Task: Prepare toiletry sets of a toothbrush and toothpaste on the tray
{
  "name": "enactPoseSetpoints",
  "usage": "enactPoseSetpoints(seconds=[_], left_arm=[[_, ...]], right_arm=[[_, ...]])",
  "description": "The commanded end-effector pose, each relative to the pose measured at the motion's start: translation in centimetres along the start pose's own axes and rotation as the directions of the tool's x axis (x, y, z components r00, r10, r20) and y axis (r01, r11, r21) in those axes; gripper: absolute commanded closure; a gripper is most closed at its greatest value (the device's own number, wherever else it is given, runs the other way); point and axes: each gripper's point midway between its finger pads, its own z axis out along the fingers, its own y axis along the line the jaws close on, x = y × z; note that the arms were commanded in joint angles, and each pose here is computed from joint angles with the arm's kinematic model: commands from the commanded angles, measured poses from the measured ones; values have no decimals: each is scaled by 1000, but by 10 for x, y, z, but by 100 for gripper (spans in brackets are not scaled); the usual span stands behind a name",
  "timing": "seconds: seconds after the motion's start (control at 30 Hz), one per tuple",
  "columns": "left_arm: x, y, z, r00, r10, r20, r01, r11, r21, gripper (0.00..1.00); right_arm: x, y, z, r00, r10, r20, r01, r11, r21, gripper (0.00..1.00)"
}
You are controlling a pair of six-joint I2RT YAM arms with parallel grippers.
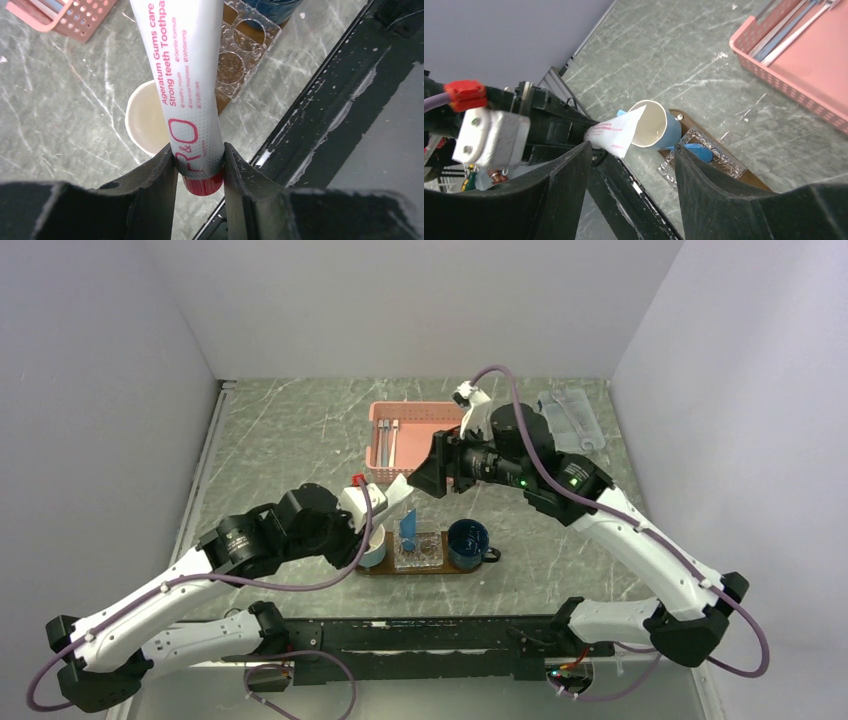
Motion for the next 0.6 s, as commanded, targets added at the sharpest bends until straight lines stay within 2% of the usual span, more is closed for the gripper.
enactPoseSetpoints(seconds=[0.0,0.37,0.57], left_arm=[[-11,10,-6,992,104,73,-100,993,-60,100],[-15,14,-17,980,141,138,-126,986,-110,100],[-13,13,-16,980,146,132,-132,985,-112,100]], right_arm=[[-2,13,6,999,18,-27,-20,998,-65,37],[14,26,34,989,49,-137,-76,977,-200,41],[15,32,42,984,62,-168,-101,966,-239,44]])
